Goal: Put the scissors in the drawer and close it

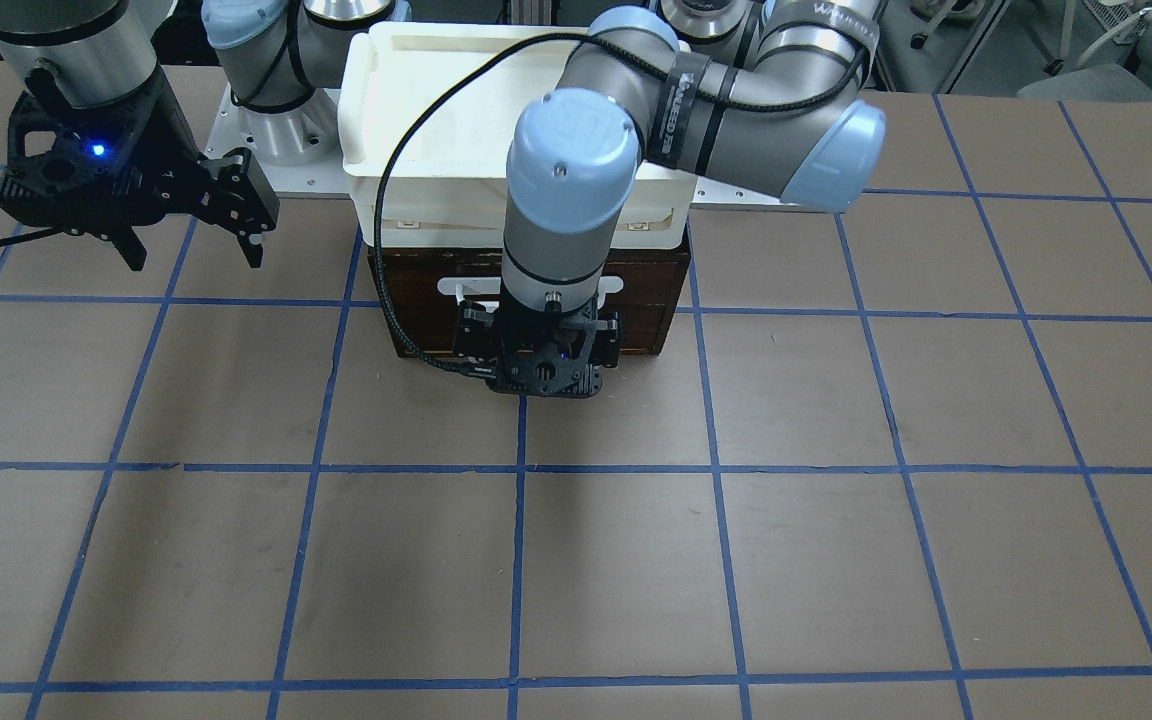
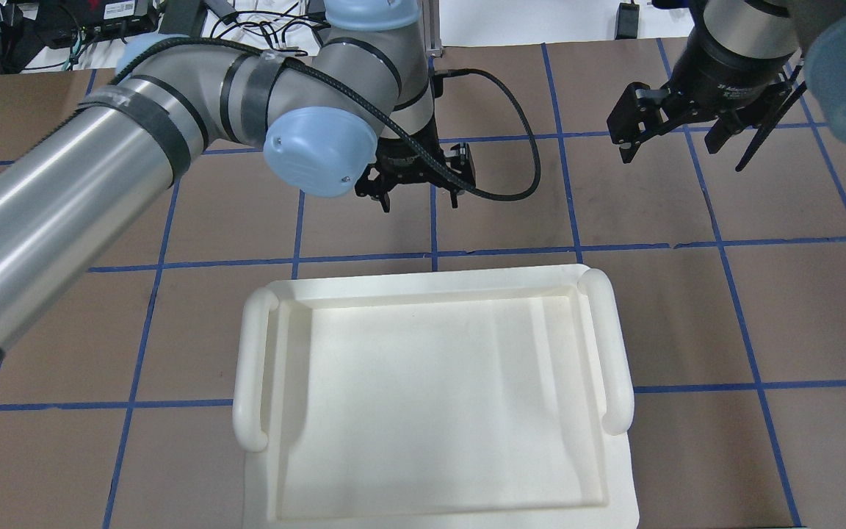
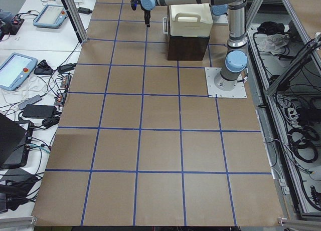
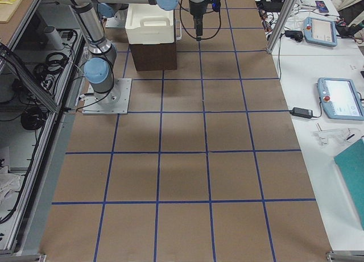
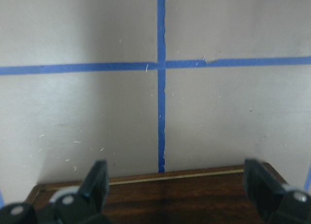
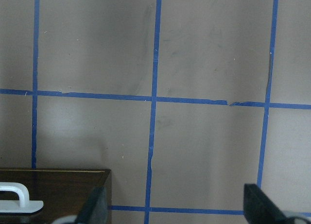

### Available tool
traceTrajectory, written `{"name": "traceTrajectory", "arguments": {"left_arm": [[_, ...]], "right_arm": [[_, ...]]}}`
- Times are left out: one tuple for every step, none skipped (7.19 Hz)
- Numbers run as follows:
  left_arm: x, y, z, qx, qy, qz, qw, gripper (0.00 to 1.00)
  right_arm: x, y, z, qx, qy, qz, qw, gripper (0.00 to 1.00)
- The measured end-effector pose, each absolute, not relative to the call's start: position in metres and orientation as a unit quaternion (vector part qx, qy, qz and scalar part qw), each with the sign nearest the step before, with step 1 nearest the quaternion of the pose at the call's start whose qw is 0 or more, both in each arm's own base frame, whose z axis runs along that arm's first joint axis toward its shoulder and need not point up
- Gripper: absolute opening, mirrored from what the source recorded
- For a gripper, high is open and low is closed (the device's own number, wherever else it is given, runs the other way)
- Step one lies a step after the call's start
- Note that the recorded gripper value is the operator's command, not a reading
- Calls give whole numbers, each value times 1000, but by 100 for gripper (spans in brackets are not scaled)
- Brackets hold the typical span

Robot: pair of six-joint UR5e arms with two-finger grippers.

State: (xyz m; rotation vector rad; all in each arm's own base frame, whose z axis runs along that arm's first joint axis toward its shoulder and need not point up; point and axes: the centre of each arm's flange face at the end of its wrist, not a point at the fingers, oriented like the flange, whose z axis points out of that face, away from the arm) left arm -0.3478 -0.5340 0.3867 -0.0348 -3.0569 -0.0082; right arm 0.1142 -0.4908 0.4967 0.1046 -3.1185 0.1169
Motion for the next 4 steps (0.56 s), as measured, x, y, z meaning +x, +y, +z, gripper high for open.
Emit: {"name": "traceTrajectory", "arguments": {"left_arm": [[-335,-520,429,-9,-999,18,44,100],[-310,-507,462,5,-999,21,43,100],[-268,-500,492,12,-999,20,41,100],[-225,-497,514,5,-999,20,41,100]], "right_arm": [[114,-491,497,34,-999,37,10,100],[114,-491,497,35,-999,37,10,100],[114,-491,496,38,-999,37,10,100],[114,-491,496,39,-999,37,10,100]]}}
